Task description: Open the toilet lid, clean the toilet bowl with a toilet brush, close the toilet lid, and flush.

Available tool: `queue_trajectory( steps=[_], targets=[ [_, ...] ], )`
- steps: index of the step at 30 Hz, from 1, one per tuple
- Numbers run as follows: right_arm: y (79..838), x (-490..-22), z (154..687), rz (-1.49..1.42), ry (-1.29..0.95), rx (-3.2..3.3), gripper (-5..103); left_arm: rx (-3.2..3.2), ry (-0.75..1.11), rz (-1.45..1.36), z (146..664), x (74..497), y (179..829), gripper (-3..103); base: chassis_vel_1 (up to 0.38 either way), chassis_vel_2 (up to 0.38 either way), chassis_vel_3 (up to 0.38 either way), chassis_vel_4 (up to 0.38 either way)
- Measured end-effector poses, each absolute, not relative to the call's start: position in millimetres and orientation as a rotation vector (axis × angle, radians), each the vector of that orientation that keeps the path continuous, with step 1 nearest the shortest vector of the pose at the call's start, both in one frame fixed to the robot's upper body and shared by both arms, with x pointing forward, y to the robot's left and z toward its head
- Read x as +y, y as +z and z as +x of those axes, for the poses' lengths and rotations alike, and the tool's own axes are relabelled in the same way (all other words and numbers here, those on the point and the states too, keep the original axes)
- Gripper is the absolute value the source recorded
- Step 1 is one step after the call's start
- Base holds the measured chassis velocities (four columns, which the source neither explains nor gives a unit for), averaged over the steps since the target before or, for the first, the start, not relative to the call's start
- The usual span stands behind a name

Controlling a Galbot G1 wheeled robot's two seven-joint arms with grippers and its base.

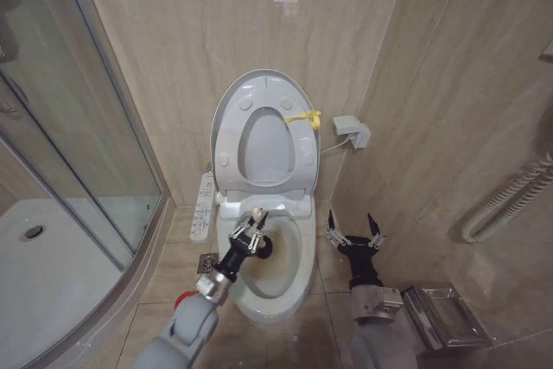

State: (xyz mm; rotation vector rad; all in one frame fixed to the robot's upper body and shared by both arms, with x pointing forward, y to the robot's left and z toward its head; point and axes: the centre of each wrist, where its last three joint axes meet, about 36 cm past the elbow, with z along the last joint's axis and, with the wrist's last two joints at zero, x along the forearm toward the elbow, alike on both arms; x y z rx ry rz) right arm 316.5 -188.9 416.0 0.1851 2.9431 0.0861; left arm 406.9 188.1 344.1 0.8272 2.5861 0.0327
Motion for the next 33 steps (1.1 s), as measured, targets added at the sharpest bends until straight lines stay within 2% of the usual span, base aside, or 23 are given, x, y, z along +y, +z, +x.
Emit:
queue_trajectory(
  steps=[2, 4, 13, 25, 33],
  targets=[
    [416, -189, 316, 0.185, 0.086, 2.943, 100, 2.58, 0.047, 0.811, 399, 197, 355, 17, 0.0, 0.0, 0.0, 0.0],
    [416, -189, 316, 0.185, 0.086, 2.943, 100, 2.6, 0.055, 0.719, 368, 218, 381, 17, 0.0, 0.0, 0.0, 0.0],
    [416, -189, 316, 0.185, 0.086, 2.943, 100, 2.624, 0.082, 0.552, 331, 252, 401, 17, 0.0, 0.0, 0.0, 0.0],
    [416, -189, 317, 0.185, 0.086, 2.943, 100, 2.676, 0.118, 0.32, 285, 296, 398, 17, 0.0, 0.0, 0.0, 0.0],
    [416, -189, 316, 0.185, 0.086, 2.943, 100, 2.712, 0.146, 0.174, 279, 318, 373, 17, 0.0, 0.0, 0.0, 0.0]
  ],
)
